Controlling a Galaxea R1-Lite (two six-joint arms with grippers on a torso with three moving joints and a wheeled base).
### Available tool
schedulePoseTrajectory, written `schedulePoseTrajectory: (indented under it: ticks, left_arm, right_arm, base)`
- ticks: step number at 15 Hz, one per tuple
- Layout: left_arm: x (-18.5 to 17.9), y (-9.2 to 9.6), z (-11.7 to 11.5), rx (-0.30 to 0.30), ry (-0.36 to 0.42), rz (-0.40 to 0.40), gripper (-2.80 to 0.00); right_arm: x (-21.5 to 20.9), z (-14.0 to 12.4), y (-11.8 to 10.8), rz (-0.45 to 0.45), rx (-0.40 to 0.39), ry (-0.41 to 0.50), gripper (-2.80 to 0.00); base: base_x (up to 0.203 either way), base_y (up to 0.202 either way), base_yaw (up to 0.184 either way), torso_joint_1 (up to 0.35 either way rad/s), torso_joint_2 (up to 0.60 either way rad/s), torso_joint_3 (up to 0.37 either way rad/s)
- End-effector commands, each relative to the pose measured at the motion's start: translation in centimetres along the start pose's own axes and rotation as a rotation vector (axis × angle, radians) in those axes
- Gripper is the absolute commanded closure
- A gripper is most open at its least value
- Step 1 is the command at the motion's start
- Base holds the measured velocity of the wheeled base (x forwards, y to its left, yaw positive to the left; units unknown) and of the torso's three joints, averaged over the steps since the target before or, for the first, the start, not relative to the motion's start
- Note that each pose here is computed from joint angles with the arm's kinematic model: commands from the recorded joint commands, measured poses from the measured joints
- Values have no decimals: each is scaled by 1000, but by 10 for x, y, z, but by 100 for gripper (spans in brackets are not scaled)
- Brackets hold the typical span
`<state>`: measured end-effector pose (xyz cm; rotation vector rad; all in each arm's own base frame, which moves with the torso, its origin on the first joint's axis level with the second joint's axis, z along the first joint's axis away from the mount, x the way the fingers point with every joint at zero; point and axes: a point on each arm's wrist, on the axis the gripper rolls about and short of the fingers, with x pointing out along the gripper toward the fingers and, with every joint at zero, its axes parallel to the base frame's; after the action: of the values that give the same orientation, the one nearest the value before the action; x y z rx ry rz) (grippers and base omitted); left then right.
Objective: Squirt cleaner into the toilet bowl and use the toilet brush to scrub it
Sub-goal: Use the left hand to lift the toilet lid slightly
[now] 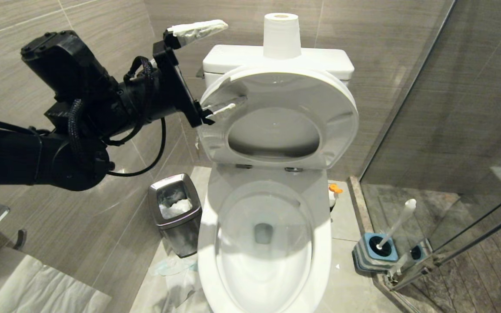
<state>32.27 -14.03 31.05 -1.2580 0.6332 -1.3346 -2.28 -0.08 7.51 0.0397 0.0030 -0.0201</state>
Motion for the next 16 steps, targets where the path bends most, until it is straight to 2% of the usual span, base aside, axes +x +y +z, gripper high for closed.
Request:
schedulePoseTrajectory:
  ticks: [1,4,7,9,14,16]
  left_arm:
    - [1,0,2,21,4,-5,-280]
    - [5,12,3,117,-6,11,-280]
    - [16,21,3,202,-52,19,-280]
    - [23,23,3,238,-95,22,-280]
    - [31,18,12,280,-123,-4,-280]
    - [34,23,17,348,-140,3,-280]
  right_arm:
    - [0,0,0,0,0,3,0]
    - [0,0,0,0,0,3,0]
    - [0,0,0,0,0,1,0]
    - [0,0,0,0,0,3,0]
    - [0,0,0,0,0,3,0]
    - [0,0,0,0,0,2,0]
  base:
    - [0,0,0,0,0,0]
    - [0,0,0,0,0,0]
    - [0,0,0,0,0,0]
    - [0,0,0,0,0,0]
    - [0,0,0,0,0,0]
    - [0,0,0,0,0,0]
